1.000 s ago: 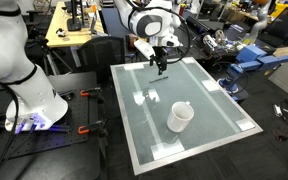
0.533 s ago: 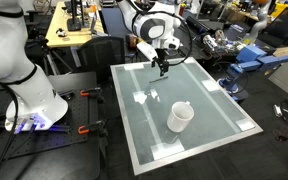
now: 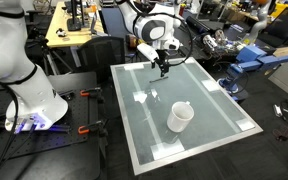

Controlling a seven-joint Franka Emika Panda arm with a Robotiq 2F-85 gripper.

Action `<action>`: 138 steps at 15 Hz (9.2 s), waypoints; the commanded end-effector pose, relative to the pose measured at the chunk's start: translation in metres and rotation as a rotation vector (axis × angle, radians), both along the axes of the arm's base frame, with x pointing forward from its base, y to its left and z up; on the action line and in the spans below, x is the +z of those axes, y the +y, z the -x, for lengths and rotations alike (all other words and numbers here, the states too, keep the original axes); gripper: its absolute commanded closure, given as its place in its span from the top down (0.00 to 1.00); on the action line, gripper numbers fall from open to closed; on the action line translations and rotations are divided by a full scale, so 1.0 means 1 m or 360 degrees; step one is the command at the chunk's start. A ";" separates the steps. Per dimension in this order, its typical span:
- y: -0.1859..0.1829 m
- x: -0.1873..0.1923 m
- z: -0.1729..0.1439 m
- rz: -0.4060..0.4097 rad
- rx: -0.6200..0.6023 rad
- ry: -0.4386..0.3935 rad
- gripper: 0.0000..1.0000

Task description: Put the pen in the mug cup

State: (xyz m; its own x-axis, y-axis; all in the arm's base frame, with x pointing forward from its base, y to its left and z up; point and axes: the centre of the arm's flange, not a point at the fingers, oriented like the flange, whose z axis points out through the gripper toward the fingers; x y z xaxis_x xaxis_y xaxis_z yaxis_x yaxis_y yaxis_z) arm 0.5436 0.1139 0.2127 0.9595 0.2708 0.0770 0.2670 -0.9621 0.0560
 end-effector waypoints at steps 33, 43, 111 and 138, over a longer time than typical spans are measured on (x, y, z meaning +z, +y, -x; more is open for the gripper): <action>0.008 -0.055 -0.041 -0.0028 0.0031 -0.0005 0.00; 0.014 0.014 -0.010 -0.0103 0.0043 -0.0054 0.03; -0.056 0.103 0.010 0.1188 -0.1645 -0.1390 0.03; -0.146 0.044 0.015 0.1322 -0.2169 -0.1791 0.03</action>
State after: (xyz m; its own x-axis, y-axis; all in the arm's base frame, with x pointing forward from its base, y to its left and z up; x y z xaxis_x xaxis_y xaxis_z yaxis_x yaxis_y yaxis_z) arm 0.5311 -0.0300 0.2693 0.1700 -0.2409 0.9556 -0.9809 -0.1347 0.1405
